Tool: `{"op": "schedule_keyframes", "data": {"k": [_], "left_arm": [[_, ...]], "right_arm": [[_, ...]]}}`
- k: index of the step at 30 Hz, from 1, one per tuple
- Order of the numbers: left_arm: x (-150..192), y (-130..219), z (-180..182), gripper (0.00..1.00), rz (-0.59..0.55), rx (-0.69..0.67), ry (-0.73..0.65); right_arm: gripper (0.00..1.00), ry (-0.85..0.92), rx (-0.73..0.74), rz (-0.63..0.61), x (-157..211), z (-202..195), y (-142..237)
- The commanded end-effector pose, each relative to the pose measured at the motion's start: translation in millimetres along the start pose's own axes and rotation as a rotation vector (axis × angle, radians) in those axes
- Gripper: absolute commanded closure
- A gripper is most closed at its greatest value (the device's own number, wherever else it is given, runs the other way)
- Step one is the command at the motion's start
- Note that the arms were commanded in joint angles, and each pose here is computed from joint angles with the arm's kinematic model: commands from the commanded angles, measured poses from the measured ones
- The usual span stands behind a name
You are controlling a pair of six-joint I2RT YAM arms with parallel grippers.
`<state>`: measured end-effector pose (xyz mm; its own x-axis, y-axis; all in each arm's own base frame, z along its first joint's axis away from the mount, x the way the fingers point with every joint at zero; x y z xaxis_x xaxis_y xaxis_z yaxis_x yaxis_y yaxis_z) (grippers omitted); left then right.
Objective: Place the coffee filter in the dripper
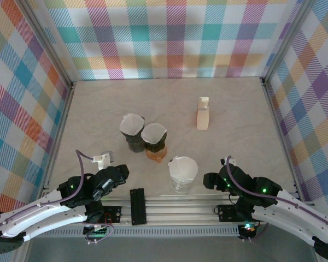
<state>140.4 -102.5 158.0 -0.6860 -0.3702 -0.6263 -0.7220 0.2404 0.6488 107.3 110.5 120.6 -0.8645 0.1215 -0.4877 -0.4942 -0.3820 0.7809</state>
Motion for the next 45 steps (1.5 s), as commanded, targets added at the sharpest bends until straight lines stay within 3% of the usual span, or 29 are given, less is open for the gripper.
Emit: {"op": "schedule_keyframes", "data": {"k": [1,9,14,18,29,45], "left_arm": [[-16,-6,13,0.74,-0.045,-0.119,0.021],[-40,-42,35,0.82,-0.066,-0.166,0.196],[-50,-75,45,0.98,-0.094,-0.091,0.378],[-70,-98,40,1.0,-0.134,0.004,0.476],[-92,-142,47,1.0,-0.127,0.016,0.538],[-101,-187,33,1.0,-0.05,0.11,0.494]], "right_arm": [[0.14,-0.003,-0.008,-0.04,-7,3,1],[0.14,0.018,-0.031,-0.055,-10,6,3],[0.14,0.027,-0.053,-0.071,-12,9,5],[0.14,0.034,-0.055,-0.077,-13,9,7],[0.14,0.038,-0.064,-0.089,-16,10,11],[0.14,0.047,-0.064,-0.084,-19,15,12]]}}
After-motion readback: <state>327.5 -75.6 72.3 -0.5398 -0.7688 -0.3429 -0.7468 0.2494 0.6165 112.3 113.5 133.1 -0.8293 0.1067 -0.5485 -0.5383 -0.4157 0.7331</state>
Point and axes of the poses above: each hand's point on the last joint's axis, 136 mm out from that joint toward the fingers, its own y axis back along the fingers, its own z axis along the line the jaws close on, x = y × z, the point moved 3 cm from there along y, back along the fingers, and after that the axes turned 1 degree about -y, right-handed, at the moved point
